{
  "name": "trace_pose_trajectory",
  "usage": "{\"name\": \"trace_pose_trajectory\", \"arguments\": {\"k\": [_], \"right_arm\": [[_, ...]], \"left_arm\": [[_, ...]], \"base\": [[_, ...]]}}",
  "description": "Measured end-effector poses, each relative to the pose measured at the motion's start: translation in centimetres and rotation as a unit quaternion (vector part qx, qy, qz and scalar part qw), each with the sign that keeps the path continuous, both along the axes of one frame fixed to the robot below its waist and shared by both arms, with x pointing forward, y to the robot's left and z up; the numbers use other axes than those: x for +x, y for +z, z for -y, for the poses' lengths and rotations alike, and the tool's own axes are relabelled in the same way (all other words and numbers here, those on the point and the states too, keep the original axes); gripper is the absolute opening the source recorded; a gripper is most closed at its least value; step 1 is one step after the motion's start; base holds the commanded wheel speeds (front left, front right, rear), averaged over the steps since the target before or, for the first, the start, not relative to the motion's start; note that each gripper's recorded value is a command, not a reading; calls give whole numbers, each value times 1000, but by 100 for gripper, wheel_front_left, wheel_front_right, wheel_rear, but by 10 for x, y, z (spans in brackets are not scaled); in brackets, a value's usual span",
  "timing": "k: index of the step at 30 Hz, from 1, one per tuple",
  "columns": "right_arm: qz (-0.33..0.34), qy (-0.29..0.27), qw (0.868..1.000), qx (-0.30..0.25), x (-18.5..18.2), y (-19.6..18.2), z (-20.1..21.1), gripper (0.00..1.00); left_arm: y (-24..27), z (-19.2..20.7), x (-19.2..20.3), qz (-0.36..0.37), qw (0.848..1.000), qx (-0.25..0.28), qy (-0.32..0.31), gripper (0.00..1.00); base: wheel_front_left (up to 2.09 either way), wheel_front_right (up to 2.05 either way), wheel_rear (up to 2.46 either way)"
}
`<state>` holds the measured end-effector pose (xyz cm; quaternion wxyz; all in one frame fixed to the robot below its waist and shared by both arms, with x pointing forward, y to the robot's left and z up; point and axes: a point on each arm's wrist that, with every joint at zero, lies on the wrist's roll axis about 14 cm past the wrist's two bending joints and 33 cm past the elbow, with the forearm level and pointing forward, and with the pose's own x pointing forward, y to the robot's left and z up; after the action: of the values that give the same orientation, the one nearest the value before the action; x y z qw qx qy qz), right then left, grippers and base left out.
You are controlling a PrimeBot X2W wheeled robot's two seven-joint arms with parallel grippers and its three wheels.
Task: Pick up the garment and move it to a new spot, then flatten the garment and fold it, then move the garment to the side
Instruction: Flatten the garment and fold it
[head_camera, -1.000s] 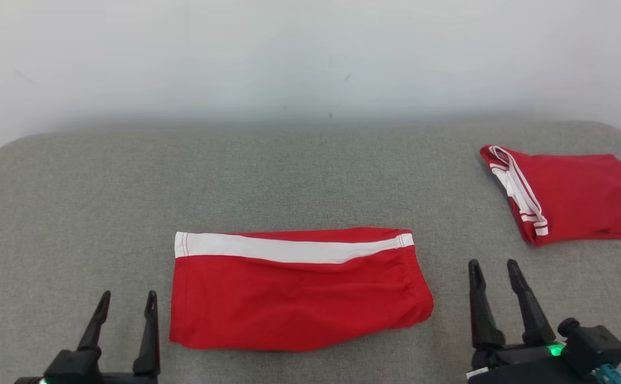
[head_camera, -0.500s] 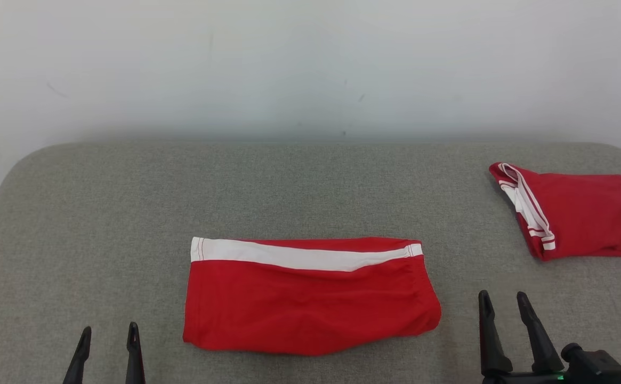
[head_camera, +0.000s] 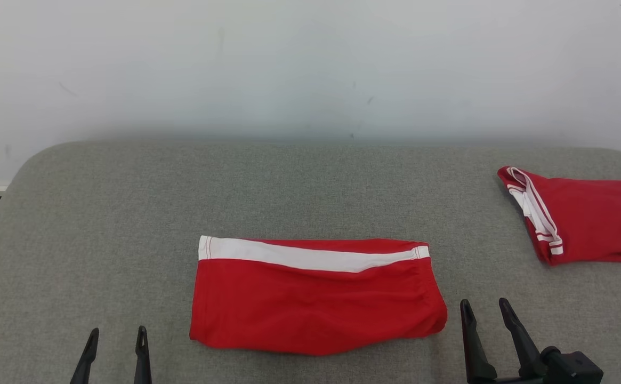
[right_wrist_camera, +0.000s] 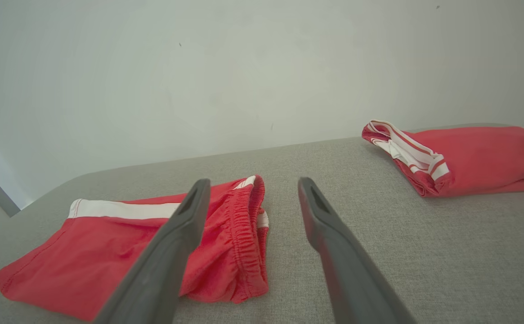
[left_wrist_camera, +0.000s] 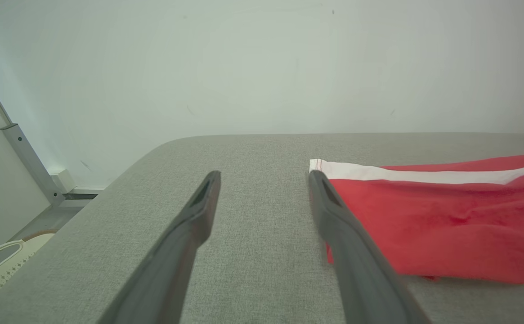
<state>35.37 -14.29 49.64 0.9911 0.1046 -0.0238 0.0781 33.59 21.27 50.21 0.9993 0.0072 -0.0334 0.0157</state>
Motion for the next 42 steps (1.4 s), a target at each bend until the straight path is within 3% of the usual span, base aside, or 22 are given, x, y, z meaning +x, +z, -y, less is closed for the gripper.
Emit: {"name": "trace_pose_trajectory", "arguments": {"k": [22,29,37,42], "right_arm": [[-19,3,1000,-4,6,-12,-1,100],[-15,30,999,-21,36,-7,-20,100],[-69,52,995,-51,83,-25,-37,100],[-113,47,991,-57,94,-43,-34,100]], "left_arm": [[-4,-2,-2,-5,1000,-5,8,100],[-7,-3,-4,-9,1000,-15,12,100],[-11,0,-5,-15,999,-29,11,100],[-14,-1,-6,-19,999,-34,15,100]], "base": [[0,0,0],[0,0,0],[0,0,0],[0,0,0]]}}
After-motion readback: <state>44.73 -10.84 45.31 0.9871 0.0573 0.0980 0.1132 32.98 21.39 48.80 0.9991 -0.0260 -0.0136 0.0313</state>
